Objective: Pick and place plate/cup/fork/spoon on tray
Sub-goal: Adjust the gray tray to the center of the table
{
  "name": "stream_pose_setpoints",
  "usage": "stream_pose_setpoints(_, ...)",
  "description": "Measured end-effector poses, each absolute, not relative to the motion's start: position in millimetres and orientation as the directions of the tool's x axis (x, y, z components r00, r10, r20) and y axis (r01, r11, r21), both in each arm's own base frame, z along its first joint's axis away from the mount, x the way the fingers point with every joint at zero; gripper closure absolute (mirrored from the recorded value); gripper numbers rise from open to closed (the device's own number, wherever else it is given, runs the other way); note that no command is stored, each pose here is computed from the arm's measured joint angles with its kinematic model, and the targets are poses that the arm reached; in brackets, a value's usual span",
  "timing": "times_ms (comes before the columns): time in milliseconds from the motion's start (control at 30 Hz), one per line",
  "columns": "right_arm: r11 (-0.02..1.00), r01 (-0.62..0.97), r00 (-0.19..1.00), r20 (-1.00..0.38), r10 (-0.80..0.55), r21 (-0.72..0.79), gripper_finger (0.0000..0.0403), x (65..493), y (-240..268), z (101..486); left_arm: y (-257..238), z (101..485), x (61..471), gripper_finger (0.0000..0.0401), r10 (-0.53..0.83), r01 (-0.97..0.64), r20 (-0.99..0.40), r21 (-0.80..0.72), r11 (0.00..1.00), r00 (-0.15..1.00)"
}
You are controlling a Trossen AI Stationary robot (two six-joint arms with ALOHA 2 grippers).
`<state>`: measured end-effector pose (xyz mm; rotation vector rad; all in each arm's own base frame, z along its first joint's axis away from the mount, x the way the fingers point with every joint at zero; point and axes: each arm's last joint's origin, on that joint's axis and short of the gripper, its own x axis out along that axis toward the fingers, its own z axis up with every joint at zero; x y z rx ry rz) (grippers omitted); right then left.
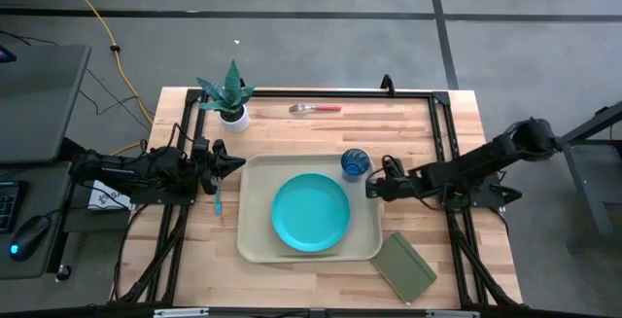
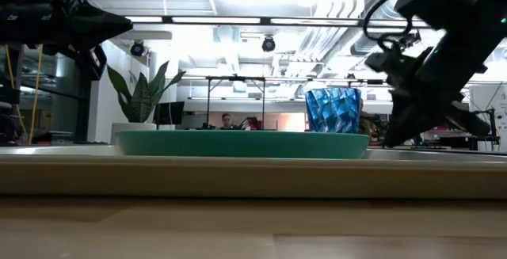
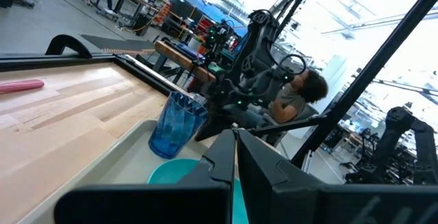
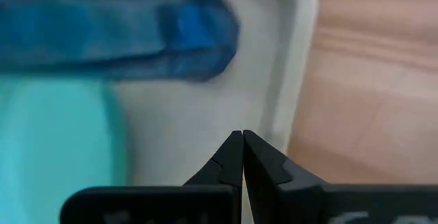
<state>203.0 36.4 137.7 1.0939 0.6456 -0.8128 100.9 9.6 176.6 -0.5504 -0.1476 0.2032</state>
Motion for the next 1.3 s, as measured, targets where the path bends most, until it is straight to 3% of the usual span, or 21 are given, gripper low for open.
stream_pose_setpoints(500, 0.098, 0.89, 0.447, -0.81, -0.381, 0.445, 0.0403, 210.7, 6.6, 122.6, 9.5, 176.6, 100.9, 0.04, 0.23, -0.151, 0.085, -0.532, 0.833, 0.969)
stream_pose_setpoints(933, -0.151, 0.916, 0.26, -0.837, -0.482, 0.372, 0.0403, 194.3, -8.3, 117.2, 9.6, 176.6, 100.9, 0.04, 0.23, -0.152, 0.084, -0.532, 0.833, 0.969)
stream_pose_setpoints(1200, -0.194, 0.903, 0.242, -0.826, -0.509, 0.384, 0.0403, 188.5, -9.2, 122.0, 9.5, 176.6, 100.9, 0.04, 0.23, -0.151, 0.085, -0.532, 0.833, 0.969)
stream_pose_setpoints(1300, -0.161, 0.894, 0.286, -0.81, -0.511, 0.417, 0.0403, 186.2, -8.0, 132.0, 9.5, 176.7, 100.8, 0.04, 0.23, -0.151, 0.085, -0.532, 0.833, 0.969)
